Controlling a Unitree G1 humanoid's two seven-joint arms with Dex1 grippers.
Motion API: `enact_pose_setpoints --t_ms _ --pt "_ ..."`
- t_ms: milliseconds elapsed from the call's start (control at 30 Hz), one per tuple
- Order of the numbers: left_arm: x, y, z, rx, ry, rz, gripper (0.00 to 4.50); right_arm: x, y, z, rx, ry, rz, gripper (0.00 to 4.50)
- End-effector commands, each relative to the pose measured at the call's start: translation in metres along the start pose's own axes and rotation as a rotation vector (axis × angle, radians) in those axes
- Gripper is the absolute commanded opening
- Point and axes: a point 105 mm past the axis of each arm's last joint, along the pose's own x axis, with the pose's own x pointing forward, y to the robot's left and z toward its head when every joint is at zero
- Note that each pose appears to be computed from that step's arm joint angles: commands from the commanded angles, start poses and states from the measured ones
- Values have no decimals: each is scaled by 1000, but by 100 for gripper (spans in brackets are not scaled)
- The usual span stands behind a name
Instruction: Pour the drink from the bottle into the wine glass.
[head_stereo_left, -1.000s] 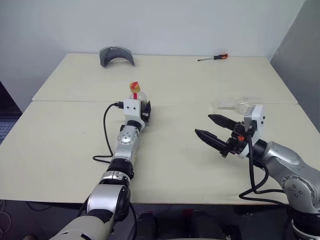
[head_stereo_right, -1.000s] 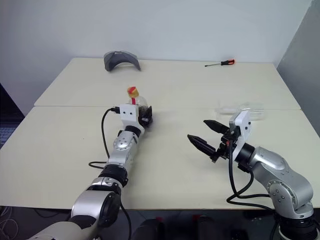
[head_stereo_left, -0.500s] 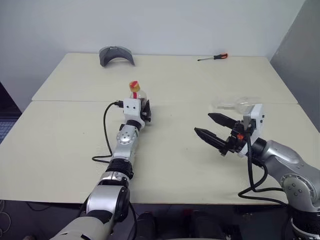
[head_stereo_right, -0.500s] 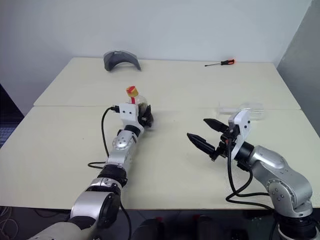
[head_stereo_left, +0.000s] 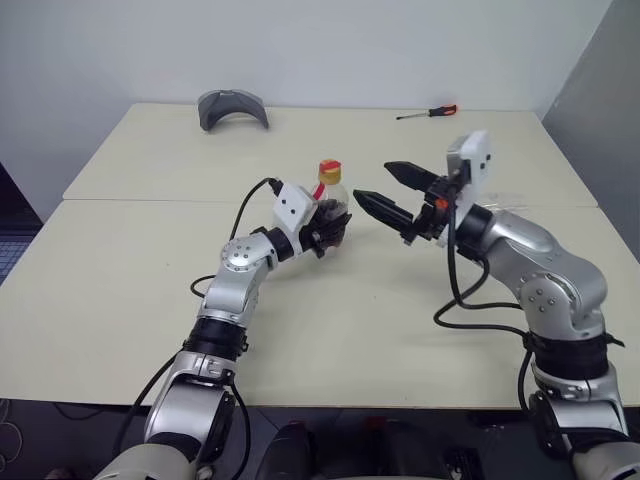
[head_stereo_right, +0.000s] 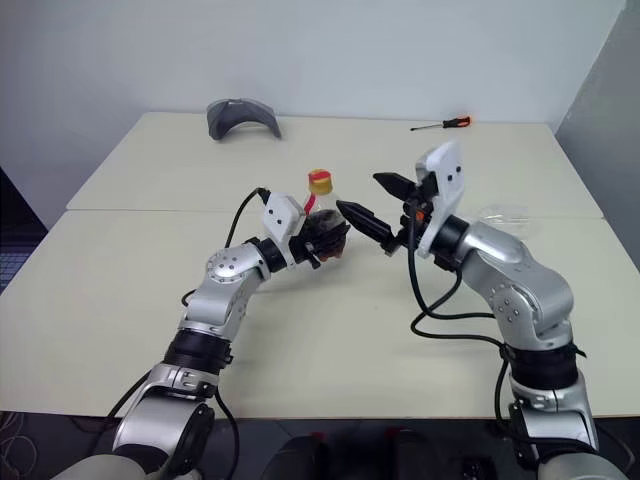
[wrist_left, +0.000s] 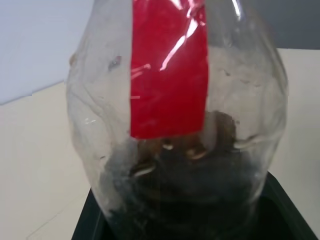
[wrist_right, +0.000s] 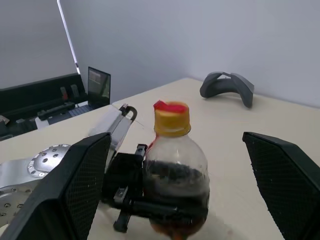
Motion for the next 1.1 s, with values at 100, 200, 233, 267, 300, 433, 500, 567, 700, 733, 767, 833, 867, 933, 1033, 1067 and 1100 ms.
enact_pose_setpoints --t_ms 100,200,233,267,300,433,500,567,700,733,767,833,867,933,1033,1067,1100 --pt "9 -20 32 49 -83 -129 170 16 5 16 -32 -16 57 450" --pt "9 -24 30 44 -77 -146 170 20 5 16 -34 -11 68 450" --pt "9 -26 30 41 -75 -151 170 20 5 15 -33 -4 70 450" --pt "8 -27 29 39 -75 -154 170 21 5 14 -32 0 72 450" --pt "8 -28 29 39 -75 -155 170 21 6 13 -29 3 75 450" --pt "8 -29 31 34 -82 -155 170 23 8 10 -3 12 92 450" --pt "8 -29 30 38 -76 -156 170 24 8 9 -5 20 92 450" --pt "10 -28 30 40 -75 -158 170 25 6 9 26 15 81 450" --pt "12 -28 33 43 -79 -159 170 26 2 7 42 18 65 388" --pt "13 -28 33 44 -81 -160 170 27 -2 8 53 15 51 357" --pt "13 -29 34 45 -82 -162 170 27 -4 9 73 7 40 321" --pt "14 -30 34 45 -82 -163 170 28 -6 10 89 0 31 245" --pt "14 -31 33 45 -82 -166 170 27 -7 11 84 0 27 208" --pt "14 -32 33 44 -83 -170 170 27 -8 11 87 -2 26 144" --pt "14 -34 33 42 -83 -175 170 27 -7 12 98 -9 31 142" --pt "13 -35 33 43 -83 -177 170 28 -5 14 105 -16 37 142" --pt "13 -36 33 43 -84 -178 170 28 -4 15 111 -21 41 142"
